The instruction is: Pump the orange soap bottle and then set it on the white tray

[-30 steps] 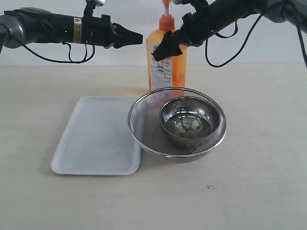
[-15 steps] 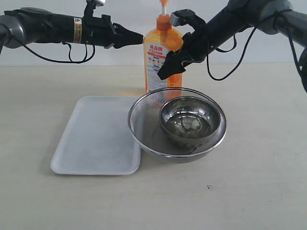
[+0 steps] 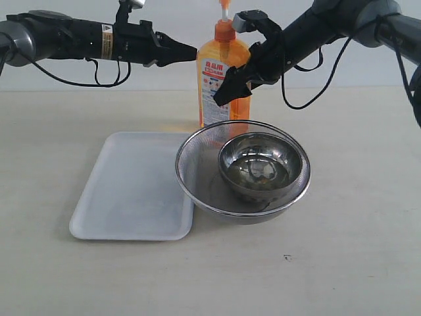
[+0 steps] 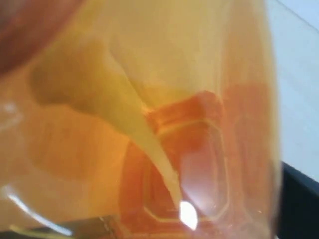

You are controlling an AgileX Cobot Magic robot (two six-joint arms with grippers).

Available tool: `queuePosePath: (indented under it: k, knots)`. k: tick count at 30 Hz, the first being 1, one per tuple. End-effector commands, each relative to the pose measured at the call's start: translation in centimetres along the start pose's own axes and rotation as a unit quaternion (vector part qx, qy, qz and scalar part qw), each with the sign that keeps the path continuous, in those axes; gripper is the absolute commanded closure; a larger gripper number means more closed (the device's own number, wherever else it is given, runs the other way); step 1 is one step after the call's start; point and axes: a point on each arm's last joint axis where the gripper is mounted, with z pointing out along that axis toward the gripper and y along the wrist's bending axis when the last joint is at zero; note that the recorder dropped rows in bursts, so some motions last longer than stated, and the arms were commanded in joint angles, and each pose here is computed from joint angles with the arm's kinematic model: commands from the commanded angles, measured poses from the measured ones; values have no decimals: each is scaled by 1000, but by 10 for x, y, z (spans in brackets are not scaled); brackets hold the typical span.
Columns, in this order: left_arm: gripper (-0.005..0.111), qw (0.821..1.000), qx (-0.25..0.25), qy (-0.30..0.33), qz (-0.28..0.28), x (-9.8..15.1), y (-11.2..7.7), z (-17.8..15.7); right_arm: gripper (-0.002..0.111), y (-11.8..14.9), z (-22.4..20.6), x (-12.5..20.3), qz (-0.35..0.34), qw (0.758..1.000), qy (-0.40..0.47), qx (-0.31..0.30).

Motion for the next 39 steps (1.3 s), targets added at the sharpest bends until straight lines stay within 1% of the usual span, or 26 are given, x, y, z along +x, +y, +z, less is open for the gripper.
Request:
queuePosePath:
  k: [1,3,8,11,17,22,26,32,36,39]
  knots:
    - [102,1000,5,-3,-1,-4,-4,1,14,2,-3,-2,2,1000,-2,-5]
    - [102,1000,5,-3,-1,-4,-4,1,28,2,-3,-2,1,1000,-2,-5]
    - [102,1000,5,-3,-1,-4,-4,1,83,3,-3,-4,6,1000,-11,-12]
    - [102,1000,5,-3,-3,-4,-3,1,107,4,-3,-5,1,1000,-21,-18]
    - [102,1000,-2,-3,-2,-5,-3,3,108,5,-3,-6,-1,1000,-24,-20]
    - [102,1000,-14,-4,2,-5,-8,14,108,5,-3,-6,-1,1000,-24,-20]
    - [102,1000,-9,-1,4,-3,-11,20,108,4,-3,-7,-1,999,-29,-14]
    - [102,1000,20,6,-5,1,-14,21,108,1,-4,-10,-5,999,-42,1]
    - [102,1000,22,11,-13,7,-14,22,108,3,-5,-14,-17,998,-64,-3]
    - [102,999,29,16,-20,12,-15,23,108,2,-6,-18,-10,997,-83,-3]
